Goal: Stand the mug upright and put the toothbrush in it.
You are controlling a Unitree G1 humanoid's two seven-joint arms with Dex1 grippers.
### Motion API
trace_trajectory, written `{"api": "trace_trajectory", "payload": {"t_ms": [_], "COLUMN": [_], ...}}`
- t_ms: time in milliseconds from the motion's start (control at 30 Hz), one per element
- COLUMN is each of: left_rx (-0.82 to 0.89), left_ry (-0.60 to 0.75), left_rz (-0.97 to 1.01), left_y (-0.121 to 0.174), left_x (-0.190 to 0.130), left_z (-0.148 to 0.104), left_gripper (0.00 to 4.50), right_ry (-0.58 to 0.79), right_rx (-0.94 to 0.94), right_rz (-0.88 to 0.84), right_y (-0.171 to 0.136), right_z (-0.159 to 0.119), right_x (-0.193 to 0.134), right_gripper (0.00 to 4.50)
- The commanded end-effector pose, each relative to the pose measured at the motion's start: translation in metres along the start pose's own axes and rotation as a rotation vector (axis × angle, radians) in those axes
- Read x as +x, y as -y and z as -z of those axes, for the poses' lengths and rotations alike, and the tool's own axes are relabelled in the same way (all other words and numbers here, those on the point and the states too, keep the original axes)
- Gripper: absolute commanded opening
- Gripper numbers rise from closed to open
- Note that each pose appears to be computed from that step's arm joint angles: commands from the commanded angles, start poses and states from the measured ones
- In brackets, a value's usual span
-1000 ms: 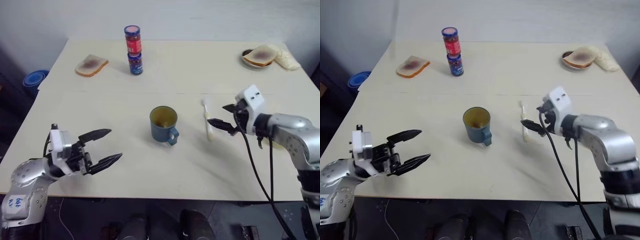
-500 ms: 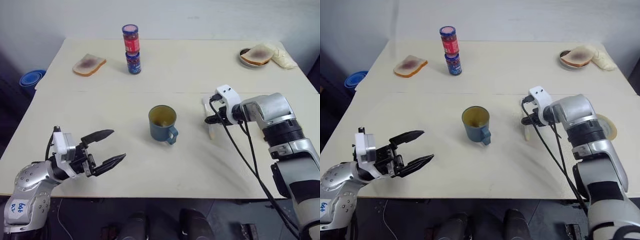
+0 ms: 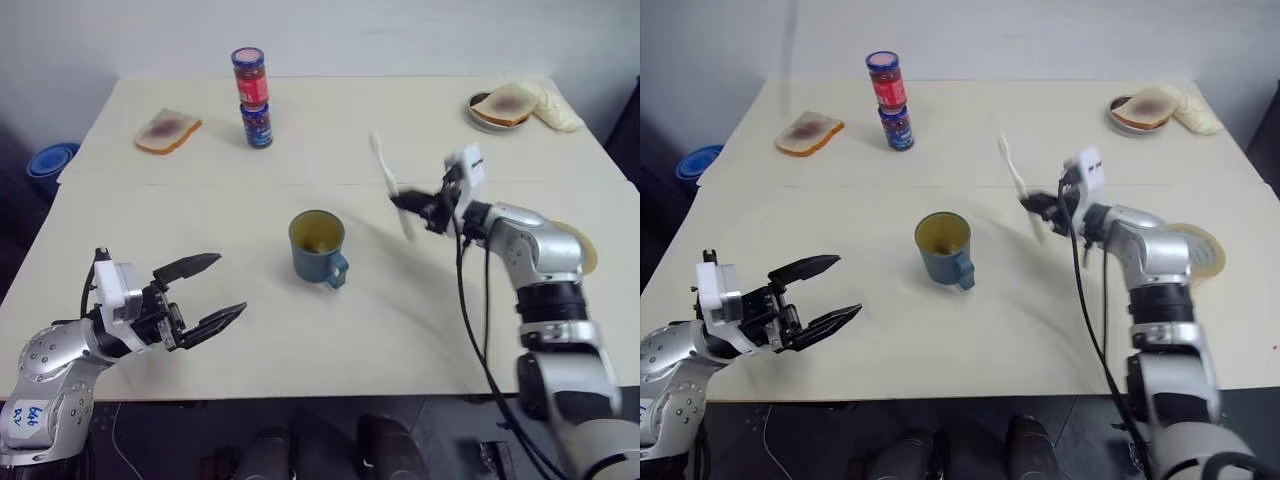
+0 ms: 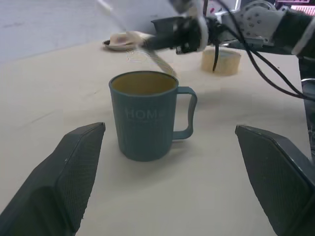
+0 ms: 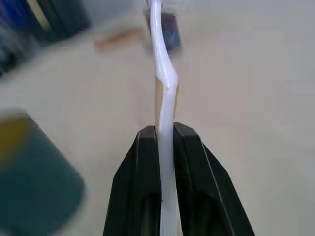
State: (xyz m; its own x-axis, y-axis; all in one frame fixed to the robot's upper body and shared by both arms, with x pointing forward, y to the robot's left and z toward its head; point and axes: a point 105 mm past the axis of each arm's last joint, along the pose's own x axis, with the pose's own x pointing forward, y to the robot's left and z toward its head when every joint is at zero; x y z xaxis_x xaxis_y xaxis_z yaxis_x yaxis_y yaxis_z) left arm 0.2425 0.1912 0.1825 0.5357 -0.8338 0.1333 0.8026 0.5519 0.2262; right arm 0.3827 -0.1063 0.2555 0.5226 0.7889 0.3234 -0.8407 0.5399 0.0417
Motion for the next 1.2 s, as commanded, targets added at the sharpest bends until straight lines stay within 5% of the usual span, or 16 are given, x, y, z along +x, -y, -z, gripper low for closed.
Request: {"api": "trace_trajectory", "payload": {"t_ms": [33,367,600,800,1033,1200], "left_rx": [0.008,-0.023,-0.053,0.029,0.158,0.179], "left_ry": [0.037,0.023,-0.019,-0.093,-0.327,-0.365], "left_rz": [-0.007,-0.008,-0.031,-0.113,-0.174,-0.231], "left_y": [-0.002,-0.006,-0.008,-0.016,-0.009,-0.015], "left_x": [0.003,0.004,-0.011,-0.032,-0.062,-0.069], "left_z": [-0.005,0.005,0.014,0.018,0.039,0.041], "left_gripper": [4.5,4.5,4.5,4.5,4.5,4.5], "right_ry": [0.273,0.234,0.211,0.045,-0.326,-0.392], "right_rx": [-0.073,-0.116,-0.272,-0.422,-0.546,-0.529], "right_rz": [-0.132,-0.246,-0.288,-0.23,-0.34,-0.37], "right_y": [-0.044,-0.08,-0.08,-0.041,-0.019,-0.02], "right_z": [-0.044,0.011,0.017,0.015,0.038,0.05], "right_x": [0.01,0.022,0.011,-0.039,-0.133,-0.153], "right_gripper": [0.05,0.05,2.47,4.48,4.48,4.48]}}
